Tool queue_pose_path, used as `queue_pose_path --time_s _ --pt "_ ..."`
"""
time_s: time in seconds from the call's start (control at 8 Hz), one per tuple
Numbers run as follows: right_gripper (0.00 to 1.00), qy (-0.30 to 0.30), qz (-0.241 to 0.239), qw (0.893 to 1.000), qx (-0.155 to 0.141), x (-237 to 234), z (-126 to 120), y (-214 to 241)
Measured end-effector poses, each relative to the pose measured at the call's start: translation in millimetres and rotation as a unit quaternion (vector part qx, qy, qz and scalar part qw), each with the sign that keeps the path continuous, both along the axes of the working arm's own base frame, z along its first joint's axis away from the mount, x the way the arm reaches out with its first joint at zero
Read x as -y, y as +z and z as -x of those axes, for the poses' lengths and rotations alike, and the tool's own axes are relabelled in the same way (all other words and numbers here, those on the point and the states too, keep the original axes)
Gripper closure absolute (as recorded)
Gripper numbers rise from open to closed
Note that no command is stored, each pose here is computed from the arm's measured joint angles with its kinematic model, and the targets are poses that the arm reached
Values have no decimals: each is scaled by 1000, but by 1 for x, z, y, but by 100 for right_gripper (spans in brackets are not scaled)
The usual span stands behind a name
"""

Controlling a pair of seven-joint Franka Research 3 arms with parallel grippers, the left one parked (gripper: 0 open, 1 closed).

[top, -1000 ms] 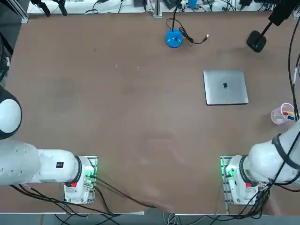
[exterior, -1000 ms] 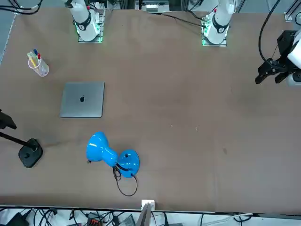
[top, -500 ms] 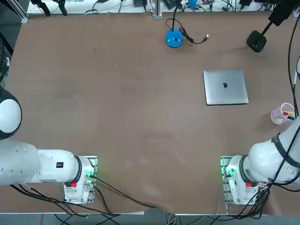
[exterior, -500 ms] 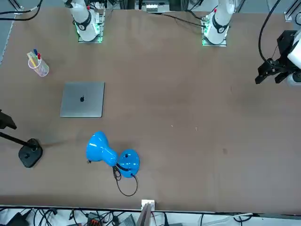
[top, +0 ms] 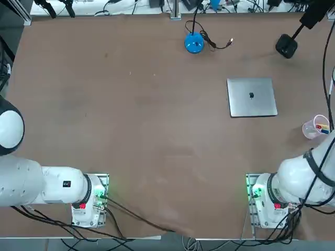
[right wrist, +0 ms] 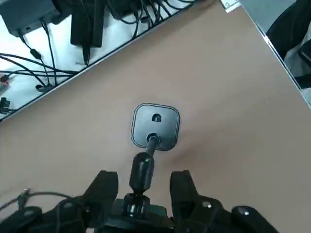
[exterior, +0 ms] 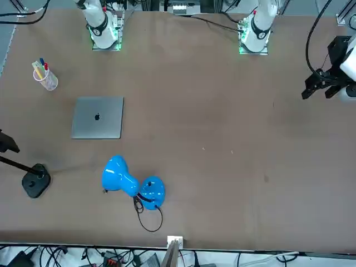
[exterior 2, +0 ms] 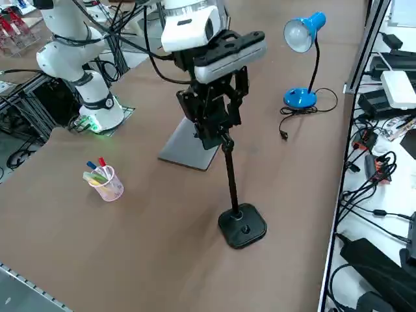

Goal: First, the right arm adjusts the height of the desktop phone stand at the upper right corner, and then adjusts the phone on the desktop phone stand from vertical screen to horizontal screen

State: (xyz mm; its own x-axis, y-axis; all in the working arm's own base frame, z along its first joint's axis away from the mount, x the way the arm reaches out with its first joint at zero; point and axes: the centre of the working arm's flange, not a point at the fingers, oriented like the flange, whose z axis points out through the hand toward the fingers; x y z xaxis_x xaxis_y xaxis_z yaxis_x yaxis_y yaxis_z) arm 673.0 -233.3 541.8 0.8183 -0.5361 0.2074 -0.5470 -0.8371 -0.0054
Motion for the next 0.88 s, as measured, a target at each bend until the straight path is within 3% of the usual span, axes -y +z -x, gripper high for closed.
queue_pose_path --time_s 0.88 --pt "34 -48 -13 999 -16 2 -8 -30"
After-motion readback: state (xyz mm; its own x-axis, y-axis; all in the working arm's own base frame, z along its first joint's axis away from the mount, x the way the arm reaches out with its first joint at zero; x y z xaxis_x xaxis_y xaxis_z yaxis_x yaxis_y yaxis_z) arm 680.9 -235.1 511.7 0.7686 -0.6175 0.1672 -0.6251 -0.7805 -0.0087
